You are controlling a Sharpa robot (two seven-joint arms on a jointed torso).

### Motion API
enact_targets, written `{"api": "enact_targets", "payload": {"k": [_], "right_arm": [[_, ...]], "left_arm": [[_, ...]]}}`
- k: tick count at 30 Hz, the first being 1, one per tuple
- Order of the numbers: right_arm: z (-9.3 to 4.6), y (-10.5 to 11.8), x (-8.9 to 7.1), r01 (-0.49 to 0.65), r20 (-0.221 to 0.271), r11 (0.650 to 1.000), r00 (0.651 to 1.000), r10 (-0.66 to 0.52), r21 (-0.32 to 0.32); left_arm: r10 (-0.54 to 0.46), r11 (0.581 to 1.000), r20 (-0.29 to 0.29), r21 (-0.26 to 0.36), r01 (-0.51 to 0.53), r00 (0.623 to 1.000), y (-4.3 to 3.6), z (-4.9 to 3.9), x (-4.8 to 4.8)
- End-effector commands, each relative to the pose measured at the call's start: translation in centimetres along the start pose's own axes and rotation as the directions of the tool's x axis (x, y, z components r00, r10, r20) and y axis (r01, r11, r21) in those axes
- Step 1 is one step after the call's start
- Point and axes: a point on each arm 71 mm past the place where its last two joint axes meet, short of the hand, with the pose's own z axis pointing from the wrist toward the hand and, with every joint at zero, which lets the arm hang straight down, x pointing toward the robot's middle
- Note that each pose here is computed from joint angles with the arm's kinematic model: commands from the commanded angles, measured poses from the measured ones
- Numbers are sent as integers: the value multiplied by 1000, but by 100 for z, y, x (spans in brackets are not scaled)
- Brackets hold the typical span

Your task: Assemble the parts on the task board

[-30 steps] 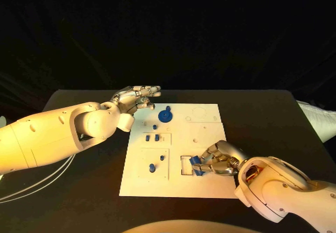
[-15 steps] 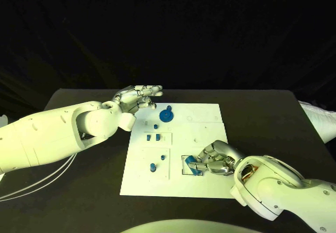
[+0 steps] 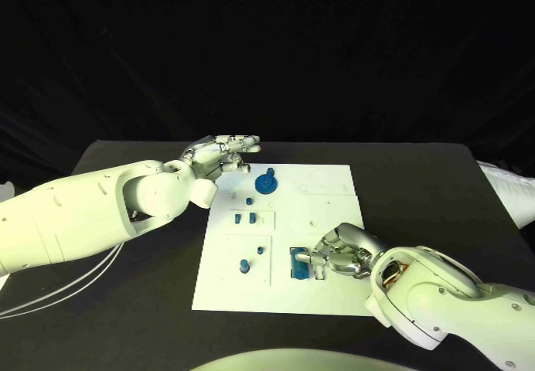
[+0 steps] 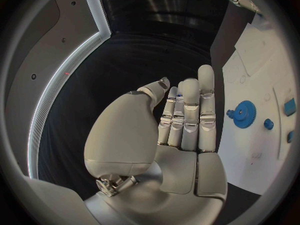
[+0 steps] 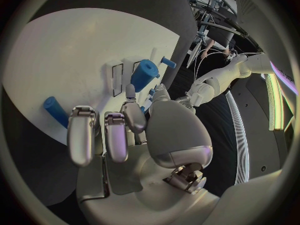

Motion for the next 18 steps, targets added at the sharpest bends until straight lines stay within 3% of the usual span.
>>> {"api": "enact_targets", "payload": {"k": [1, 18], "right_arm": [[-2, 10, -10, 47, 15, 999, 999, -47, -12], [-32, 56, -31, 112, 52, 992, 993, -109, -56]], "left_arm": [[-3, 1000, -20, 5, 3, 1000, -6, 0, 26], [-3, 1000, -20, 5, 3, 1000, -8, -4, 22]]}}
